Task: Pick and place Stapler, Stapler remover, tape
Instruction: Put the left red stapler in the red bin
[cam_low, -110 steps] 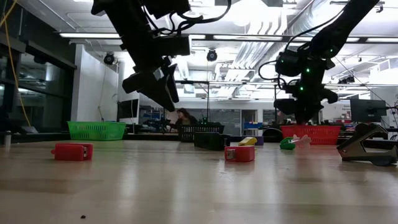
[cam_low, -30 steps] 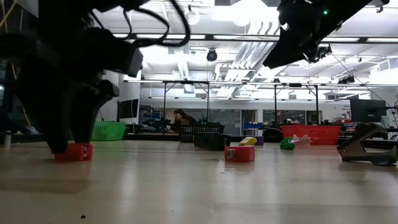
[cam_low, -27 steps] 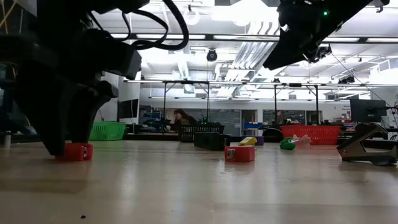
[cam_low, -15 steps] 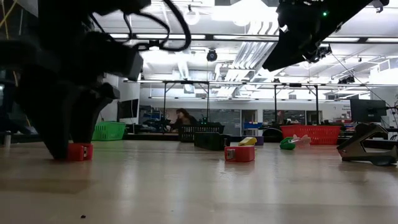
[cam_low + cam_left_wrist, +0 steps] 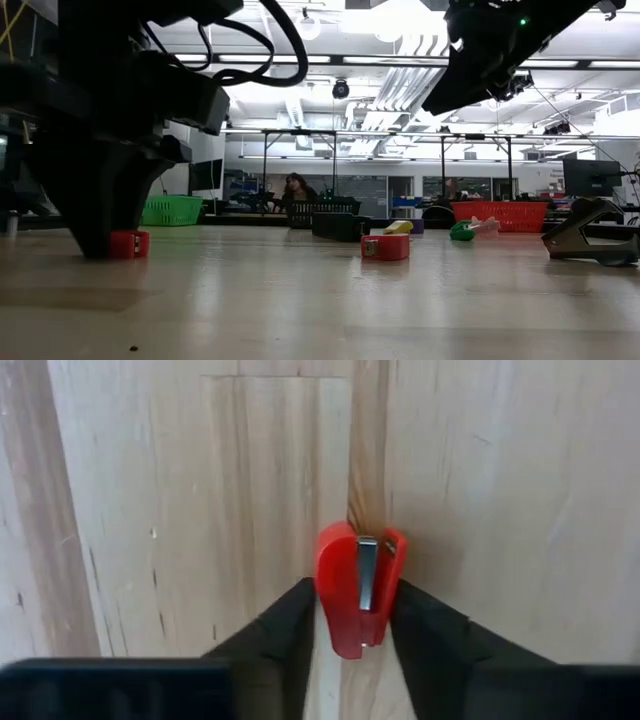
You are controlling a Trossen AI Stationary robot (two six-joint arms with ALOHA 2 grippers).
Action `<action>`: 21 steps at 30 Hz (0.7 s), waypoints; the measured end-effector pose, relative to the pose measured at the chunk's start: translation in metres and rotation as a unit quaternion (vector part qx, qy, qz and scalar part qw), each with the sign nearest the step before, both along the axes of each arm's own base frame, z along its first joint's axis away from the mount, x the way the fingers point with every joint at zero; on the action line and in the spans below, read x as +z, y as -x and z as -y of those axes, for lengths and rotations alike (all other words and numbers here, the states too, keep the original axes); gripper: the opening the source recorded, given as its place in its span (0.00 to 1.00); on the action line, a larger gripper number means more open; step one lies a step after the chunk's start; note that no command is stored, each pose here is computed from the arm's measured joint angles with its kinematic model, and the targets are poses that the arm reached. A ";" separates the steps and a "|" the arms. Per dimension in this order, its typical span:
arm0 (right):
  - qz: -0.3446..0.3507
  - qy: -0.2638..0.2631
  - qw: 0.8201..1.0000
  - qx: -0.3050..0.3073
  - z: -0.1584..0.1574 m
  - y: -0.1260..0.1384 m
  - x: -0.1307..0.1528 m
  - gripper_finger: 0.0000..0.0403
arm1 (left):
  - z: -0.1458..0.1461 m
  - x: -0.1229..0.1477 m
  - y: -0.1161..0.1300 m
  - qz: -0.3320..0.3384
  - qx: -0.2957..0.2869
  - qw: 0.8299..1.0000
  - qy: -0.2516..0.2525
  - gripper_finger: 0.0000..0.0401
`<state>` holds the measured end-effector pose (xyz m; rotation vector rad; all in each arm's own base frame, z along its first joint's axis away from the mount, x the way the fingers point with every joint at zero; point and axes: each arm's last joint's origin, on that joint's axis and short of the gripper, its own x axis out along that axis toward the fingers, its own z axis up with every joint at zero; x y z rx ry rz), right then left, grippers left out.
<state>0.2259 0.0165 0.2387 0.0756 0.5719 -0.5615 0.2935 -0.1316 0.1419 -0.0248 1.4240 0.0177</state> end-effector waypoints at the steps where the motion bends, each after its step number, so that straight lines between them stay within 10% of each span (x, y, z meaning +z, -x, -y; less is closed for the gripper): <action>1: 0.000 -0.002 1.000 0.002 0.000 0.000 0.000 0.49 | 0.000 0.000 0.000 0.000 0.000 1.000 0.001 0.26; 11: 0.020 -0.021 0.999 0.022 -0.009 -0.002 -0.002 0.50 | 0.001 0.009 -0.007 0.023 -0.014 0.999 -0.046 0.12; 21: 0.207 -0.096 0.969 0.091 -0.023 0.013 -0.051 0.49 | 0.003 0.050 -0.031 0.170 -0.007 0.938 -0.301 0.12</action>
